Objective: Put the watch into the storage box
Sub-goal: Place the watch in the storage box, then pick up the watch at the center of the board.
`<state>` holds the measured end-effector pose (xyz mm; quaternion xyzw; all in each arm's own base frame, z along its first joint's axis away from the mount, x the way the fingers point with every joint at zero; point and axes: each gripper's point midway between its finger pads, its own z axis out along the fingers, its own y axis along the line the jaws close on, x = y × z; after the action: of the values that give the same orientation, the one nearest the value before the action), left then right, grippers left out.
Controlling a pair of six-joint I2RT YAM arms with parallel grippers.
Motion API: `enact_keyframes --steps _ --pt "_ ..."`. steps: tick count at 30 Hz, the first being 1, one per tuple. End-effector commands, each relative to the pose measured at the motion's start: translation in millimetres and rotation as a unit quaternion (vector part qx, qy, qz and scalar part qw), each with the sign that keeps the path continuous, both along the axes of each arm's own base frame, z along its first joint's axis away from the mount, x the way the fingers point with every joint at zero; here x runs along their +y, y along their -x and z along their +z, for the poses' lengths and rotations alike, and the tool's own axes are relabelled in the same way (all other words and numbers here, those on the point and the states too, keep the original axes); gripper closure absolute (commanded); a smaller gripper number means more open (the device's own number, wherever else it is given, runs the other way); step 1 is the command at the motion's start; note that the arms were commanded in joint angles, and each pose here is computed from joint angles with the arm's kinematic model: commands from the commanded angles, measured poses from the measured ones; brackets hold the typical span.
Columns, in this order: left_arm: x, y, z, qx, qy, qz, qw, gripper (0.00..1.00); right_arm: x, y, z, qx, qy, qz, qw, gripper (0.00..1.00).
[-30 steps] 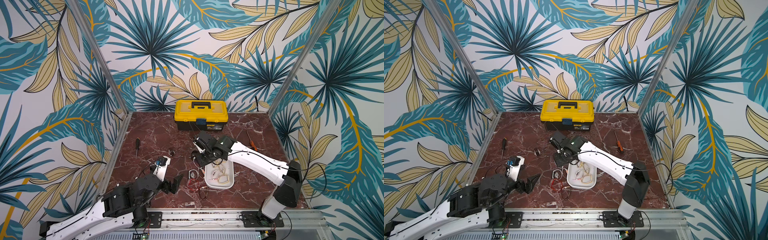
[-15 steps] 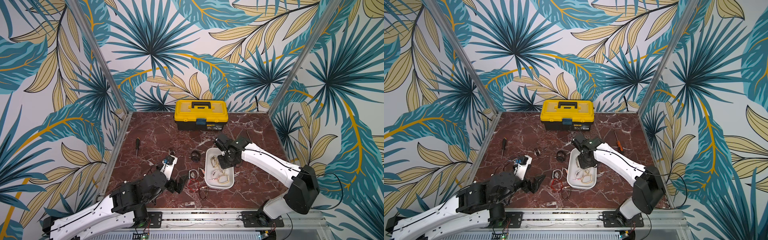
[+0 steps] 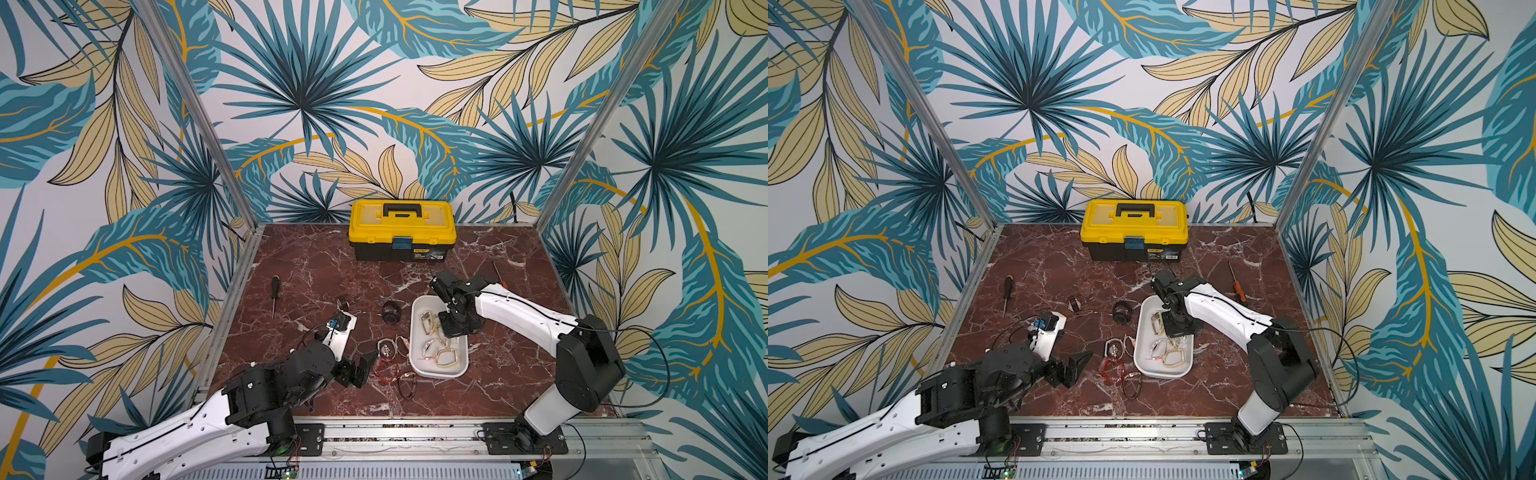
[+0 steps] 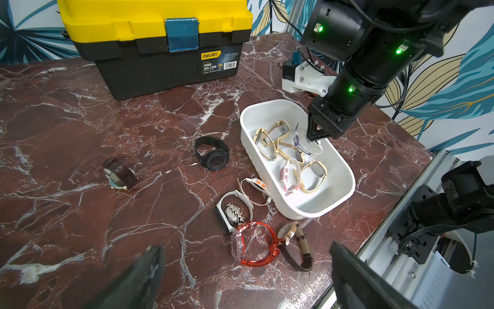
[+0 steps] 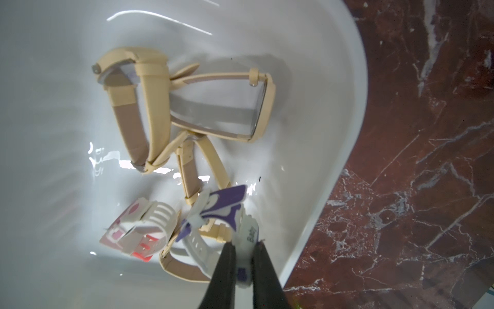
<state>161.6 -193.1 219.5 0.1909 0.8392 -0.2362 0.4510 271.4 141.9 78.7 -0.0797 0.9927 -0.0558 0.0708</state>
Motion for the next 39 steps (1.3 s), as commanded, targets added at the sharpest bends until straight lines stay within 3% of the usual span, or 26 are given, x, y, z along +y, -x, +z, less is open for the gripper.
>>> enact_keyframes --steps 1,5,11,18,24,27,30,36,39 --pt "-2.6 0.8 -8.2 0.005 0.001 -0.002 1.0 0.0 -2.2 -1.2 -12.4 0.01 0.002 0.002 1.0 0.89" --pt "-2.0 1.2 -9.7 0.008 -0.001 -0.002 1.0 0.0 -4.8 -2.1 -19.1 0.017 0.006 -0.005 1.0 0.84" --pt "-1.8 1.0 -9.4 0.007 -0.002 -0.001 1.0 0.0 -5.3 -3.0 -11.3 0.007 0.003 -0.009 1.0 0.63" --pt "-4.9 -0.1 -8.3 0.007 -0.002 -0.003 1.0 0.0 -2.6 -4.9 22.2 -0.033 -0.027 -0.013 0.999 0.56" --pt "-14.4 -5.0 -10.1 0.01 0.005 0.001 1.0 0.0 10.9 1.1 69.9 -0.083 -0.106 -0.004 0.991 0.34" --pt "-27.4 -3.2 -16.3 0.032 0.007 -0.012 0.999 0.0 15.8 13.6 96.9 -0.111 -0.16 0.006 0.981 0.12" --pt "-36.2 -2.0 -33.0 0.074 -0.012 -0.01 0.997 0.0 23.3 37.3 122.4 -0.135 -0.233 0.031 0.963 0.01" --pt "-48.9 1.4 -79.1 0.178 -0.065 0.012 0.982 0.0 31.8 98.2 151.1 -0.163 -0.346 0.099 0.919 0.0" --pt "-44.8 -5.4 -100.2 0.216 -0.096 0.037 0.971 0.0 24.6 121.1 150.5 -0.165 -0.37 0.103 0.908 0.0"
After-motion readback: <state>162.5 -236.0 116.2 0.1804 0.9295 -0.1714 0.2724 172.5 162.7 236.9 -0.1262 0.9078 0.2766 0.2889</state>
